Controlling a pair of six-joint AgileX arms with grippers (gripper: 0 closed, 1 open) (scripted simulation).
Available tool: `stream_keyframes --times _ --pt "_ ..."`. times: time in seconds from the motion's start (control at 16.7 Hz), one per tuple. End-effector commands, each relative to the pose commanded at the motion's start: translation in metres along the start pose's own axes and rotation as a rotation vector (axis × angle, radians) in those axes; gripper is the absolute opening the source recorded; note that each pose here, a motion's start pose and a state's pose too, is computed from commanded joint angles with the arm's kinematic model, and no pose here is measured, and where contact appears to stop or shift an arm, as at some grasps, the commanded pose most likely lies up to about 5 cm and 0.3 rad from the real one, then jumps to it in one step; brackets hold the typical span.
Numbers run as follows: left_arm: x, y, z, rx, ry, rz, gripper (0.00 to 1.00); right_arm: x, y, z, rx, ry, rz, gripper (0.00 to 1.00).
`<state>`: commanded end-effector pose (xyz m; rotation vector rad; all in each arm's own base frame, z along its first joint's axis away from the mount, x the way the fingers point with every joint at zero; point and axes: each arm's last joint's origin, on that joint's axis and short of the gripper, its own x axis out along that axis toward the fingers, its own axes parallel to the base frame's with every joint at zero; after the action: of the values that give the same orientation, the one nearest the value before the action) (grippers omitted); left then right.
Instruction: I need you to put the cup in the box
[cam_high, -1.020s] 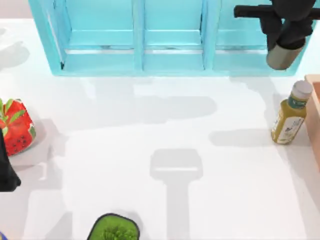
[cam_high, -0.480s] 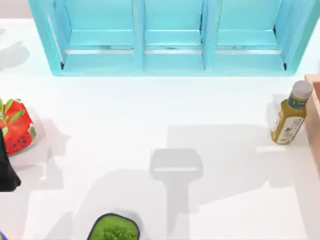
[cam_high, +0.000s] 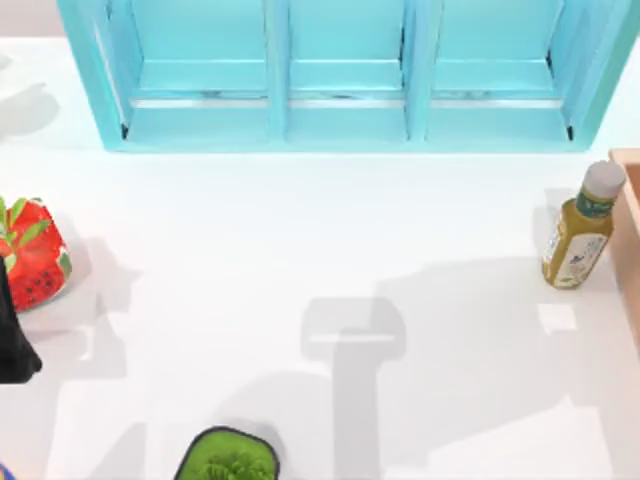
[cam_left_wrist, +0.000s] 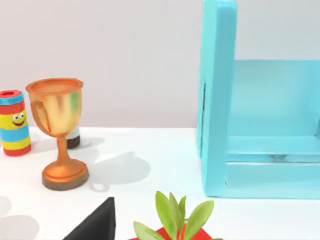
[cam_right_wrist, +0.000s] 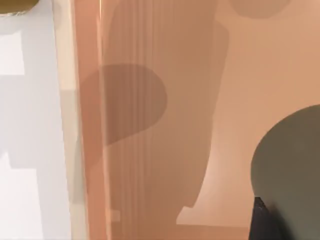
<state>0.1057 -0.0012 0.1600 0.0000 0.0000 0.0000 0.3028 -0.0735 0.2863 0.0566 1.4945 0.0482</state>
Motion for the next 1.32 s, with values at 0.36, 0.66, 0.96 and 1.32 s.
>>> stream_keyframes --times 0.36,0.66,0.96,1.32 --pt "0.000 0.000 0.000 0.000 0.000 0.000 1.00 0.039 -0.007 0.001 0.002 -0.003 -0.002 0.00" --pt "0.000 0.000 0.000 0.000 0.000 0.000 1.00 0.063 -0.011 -0.002 0.002 -0.004 0.000 0.00" --pt "0.000 0.000 0.000 0.000 0.000 0.000 1.00 0.063 -0.011 -0.002 0.002 -0.004 0.000 0.23" --pt "0.000 0.000 0.000 0.000 0.000 0.000 1.00 0.063 -0.011 -0.002 0.002 -0.004 0.000 0.68"
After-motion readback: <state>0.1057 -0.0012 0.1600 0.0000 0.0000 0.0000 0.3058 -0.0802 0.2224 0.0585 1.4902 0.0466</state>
